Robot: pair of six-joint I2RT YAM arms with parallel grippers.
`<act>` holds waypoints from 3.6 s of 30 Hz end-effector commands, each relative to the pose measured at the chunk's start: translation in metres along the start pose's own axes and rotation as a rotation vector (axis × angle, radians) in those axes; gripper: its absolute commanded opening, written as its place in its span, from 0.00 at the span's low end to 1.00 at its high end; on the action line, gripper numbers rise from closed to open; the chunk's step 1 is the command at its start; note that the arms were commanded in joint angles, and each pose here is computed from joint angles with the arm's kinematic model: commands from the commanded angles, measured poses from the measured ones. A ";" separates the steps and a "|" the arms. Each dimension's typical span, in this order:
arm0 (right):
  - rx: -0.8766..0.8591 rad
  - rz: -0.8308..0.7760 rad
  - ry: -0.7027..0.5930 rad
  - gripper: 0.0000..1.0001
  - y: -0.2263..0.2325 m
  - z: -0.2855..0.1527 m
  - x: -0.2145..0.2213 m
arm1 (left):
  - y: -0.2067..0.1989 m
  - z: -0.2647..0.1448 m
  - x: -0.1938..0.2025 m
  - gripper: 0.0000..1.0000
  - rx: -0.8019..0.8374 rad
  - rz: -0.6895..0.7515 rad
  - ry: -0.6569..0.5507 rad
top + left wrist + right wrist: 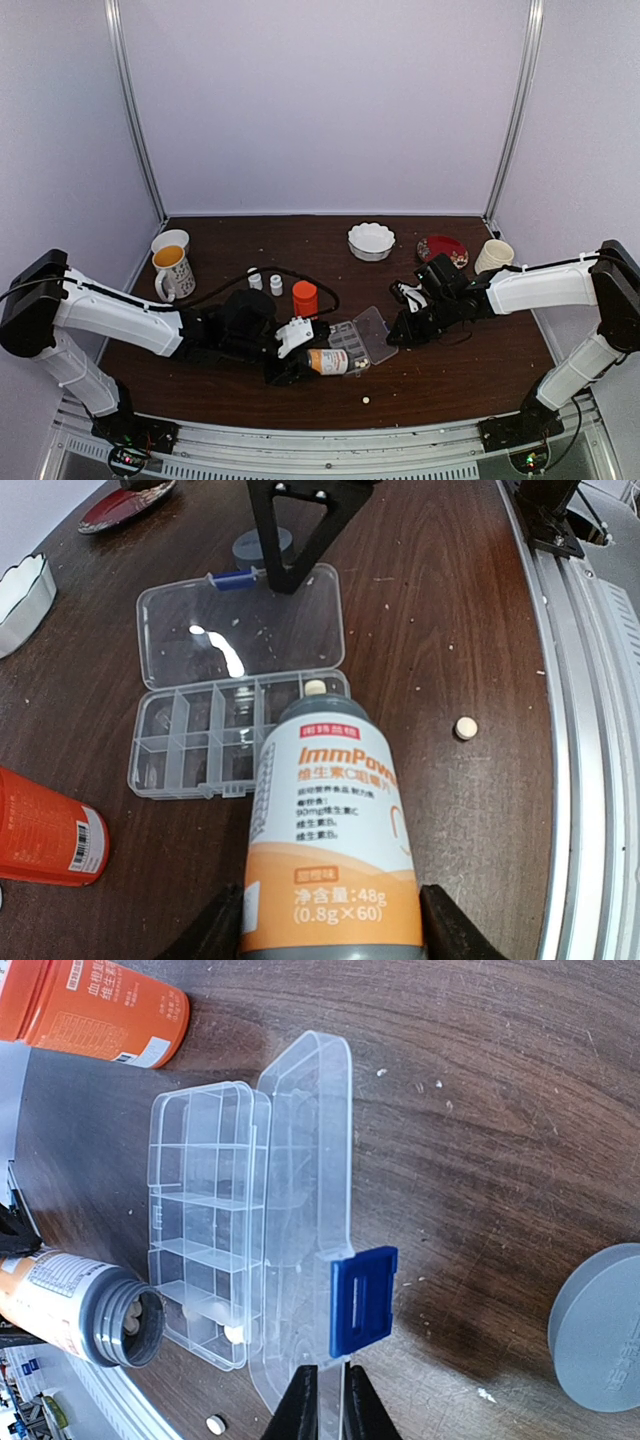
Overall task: Sort the pills into containers
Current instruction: Pour the pill into the compartment of the pill container, then pick up the lid of the pill bottle from the center of the board.
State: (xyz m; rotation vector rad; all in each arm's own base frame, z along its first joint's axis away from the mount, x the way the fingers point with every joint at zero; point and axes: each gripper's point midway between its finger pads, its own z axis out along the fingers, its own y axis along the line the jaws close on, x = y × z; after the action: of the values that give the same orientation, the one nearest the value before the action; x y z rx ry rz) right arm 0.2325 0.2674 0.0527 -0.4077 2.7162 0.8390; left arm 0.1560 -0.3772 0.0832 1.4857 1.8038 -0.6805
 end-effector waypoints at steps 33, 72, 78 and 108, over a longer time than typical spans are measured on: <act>0.024 -0.021 -0.025 0.12 0.000 -0.003 -0.007 | 0.001 -0.018 -0.040 0.00 -0.037 0.001 -0.191; 0.522 -0.126 -0.006 0.68 -0.072 -0.050 -0.040 | -0.024 -0.278 -0.177 0.00 -0.233 0.266 -1.166; 0.541 -0.125 0.040 0.66 -0.081 -0.037 -0.040 | -0.028 -0.315 -0.179 0.00 -0.301 0.336 -1.208; 0.501 -0.104 0.086 0.68 -0.089 -0.023 -0.033 | -0.030 -0.325 -0.167 0.00 -0.336 0.364 -1.210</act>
State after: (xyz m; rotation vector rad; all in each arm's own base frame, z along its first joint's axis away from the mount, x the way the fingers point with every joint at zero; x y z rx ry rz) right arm 0.2887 0.1916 0.0356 -0.4672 2.8198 0.1005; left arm 0.0873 -0.2434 0.4088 0.8229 0.6749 -0.7838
